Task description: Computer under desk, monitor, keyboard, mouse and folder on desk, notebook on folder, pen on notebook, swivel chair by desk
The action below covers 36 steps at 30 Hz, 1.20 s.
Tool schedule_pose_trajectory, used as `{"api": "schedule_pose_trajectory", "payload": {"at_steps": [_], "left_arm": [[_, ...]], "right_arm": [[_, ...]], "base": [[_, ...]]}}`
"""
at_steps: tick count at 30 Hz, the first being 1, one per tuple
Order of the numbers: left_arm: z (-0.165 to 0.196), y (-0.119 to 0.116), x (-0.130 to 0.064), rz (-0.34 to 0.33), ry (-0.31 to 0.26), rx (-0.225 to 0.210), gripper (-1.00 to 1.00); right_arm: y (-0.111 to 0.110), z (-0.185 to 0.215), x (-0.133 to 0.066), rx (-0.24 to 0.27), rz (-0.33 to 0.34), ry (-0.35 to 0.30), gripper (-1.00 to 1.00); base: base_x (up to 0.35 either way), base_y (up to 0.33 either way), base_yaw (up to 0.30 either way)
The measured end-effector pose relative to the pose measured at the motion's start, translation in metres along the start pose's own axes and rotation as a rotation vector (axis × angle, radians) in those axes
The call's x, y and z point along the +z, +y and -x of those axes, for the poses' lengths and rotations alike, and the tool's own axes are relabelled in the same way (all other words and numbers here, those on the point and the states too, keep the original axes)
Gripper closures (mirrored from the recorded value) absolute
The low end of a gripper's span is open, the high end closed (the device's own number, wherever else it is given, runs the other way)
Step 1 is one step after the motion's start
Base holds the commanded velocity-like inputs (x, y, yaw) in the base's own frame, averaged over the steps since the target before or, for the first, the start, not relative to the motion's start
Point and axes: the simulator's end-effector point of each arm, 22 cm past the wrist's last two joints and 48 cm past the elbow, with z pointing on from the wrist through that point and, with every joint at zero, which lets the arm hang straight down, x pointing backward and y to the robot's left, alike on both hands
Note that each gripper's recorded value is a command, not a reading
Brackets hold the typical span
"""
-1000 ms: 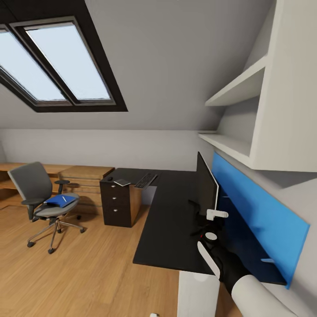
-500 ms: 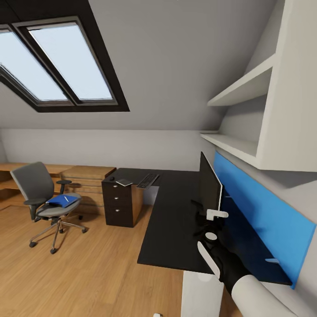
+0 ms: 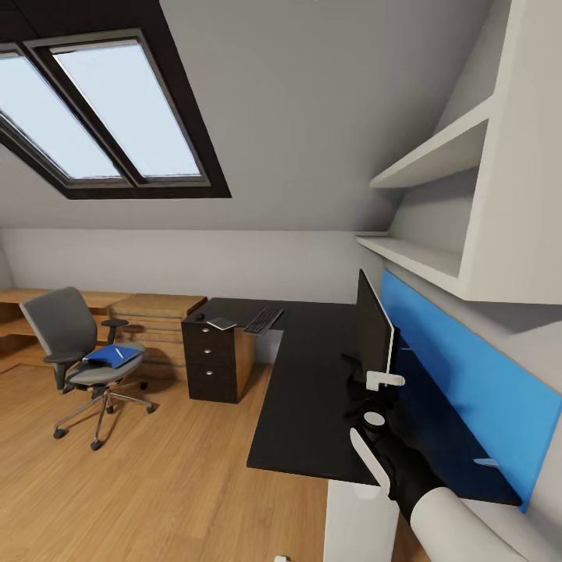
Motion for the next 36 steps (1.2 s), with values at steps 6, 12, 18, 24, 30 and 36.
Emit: {"api": "schedule_pose_trajectory", "payload": {"at_steps": [6, 12, 18, 24, 30, 36], "left_arm": [[0.0000, 0.0000, 0.0000, 0.000, 0.000, 0.000, -1.00], [0.0000, 0.0000, 0.0000, 0.000, 0.000, 0.000, -1.00], [0.0000, 0.0001, 0.0000, 0.000, 0.000, 0.000, -1.00], [-0.0002, 0.0001, 0.0000, 0.001, 0.000, 0.000, -1.00], [0.0000, 0.0002, 0.0000, 0.001, 0.000, 0.000, -1.00], [-0.0005, 0.0002, 0.0000, 0.001, 0.002, 0.000, -1.00]], "right_arm": [[0.0000, 0.0000, 0.0000, 0.000, 0.000, 0.000, -1.00], [0.0000, 0.0000, 0.0000, -0.001, 0.000, 0.000, -1.00], [0.0002, 0.0002, 0.0000, -0.001, 0.001, -0.001, -1.00], [0.0002, 0.0002, 0.0000, -0.001, 0.001, -0.001, -1.00], [0.0002, 0.0002, 0.0000, -0.001, 0.001, -0.001, -1.00], [0.0004, 0.0004, -0.0001, 0.000, 0.001, -0.001, -1.00]], "base": [[0.000, 0.000, 0.000], [0.000, 0.000, 0.000], [0.000, -0.031, 0.000], [0.000, -0.156, 0.000], [0.000, -0.036, 0.000], [0.000, -0.169, 0.000]]}}
